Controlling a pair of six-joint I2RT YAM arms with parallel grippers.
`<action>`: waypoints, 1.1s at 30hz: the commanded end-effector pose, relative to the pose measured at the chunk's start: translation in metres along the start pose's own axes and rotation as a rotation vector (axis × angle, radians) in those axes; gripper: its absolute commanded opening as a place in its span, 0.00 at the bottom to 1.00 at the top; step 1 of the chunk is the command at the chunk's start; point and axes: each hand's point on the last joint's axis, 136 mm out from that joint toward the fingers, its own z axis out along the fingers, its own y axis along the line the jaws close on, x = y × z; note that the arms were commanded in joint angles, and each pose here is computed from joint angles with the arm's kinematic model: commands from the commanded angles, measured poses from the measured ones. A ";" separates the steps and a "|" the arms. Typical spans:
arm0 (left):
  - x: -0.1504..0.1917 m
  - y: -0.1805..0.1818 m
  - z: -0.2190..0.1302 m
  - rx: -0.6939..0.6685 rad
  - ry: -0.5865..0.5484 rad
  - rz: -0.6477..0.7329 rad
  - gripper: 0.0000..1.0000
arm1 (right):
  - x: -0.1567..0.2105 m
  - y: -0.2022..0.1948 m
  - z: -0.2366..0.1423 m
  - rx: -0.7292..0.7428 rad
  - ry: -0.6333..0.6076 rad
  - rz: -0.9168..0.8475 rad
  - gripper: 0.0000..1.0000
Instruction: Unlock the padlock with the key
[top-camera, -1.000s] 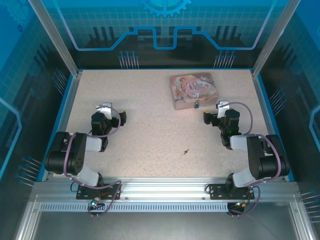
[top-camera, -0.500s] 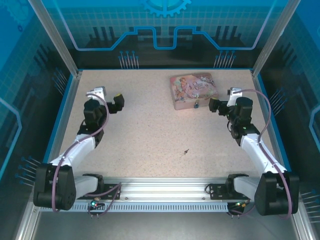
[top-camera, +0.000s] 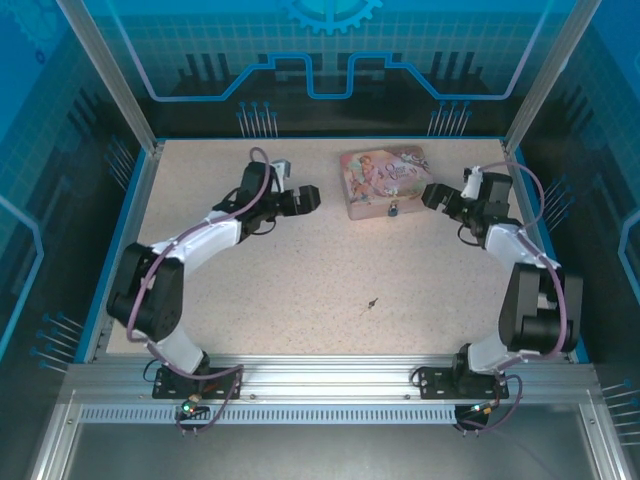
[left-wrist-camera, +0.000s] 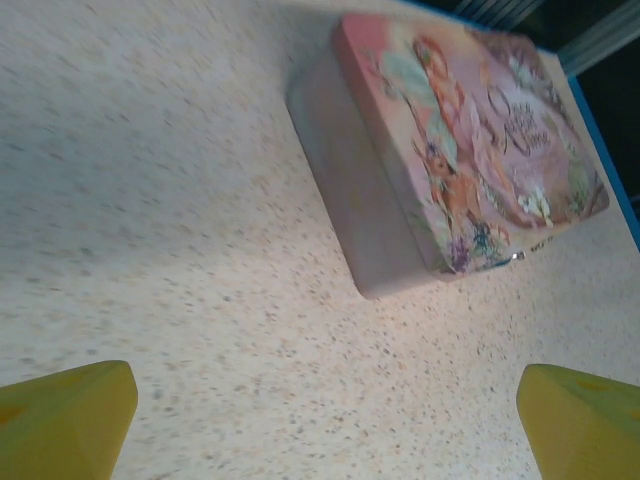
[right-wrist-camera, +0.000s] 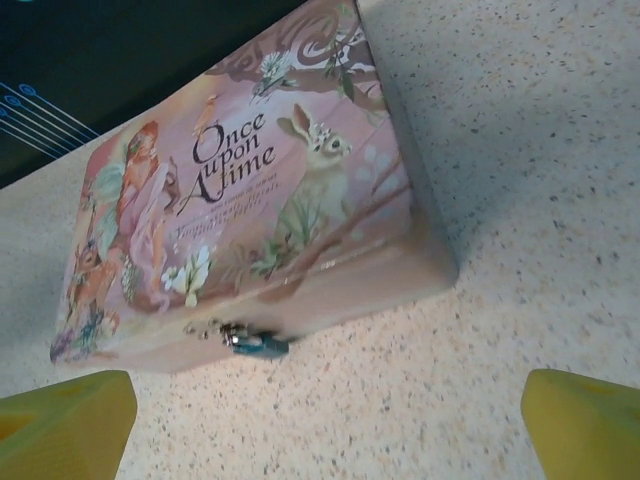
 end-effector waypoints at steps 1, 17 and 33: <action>-0.002 -0.024 0.014 0.070 0.041 -0.039 0.99 | -0.015 0.006 0.015 -0.061 0.016 0.033 1.00; 0.012 -0.057 0.110 0.219 0.194 -0.124 0.97 | -0.018 -0.004 0.094 -0.055 0.154 0.022 1.00; 0.016 -0.065 0.132 0.223 0.219 -0.096 0.97 | 0.021 0.051 0.083 -0.200 0.217 -0.031 0.95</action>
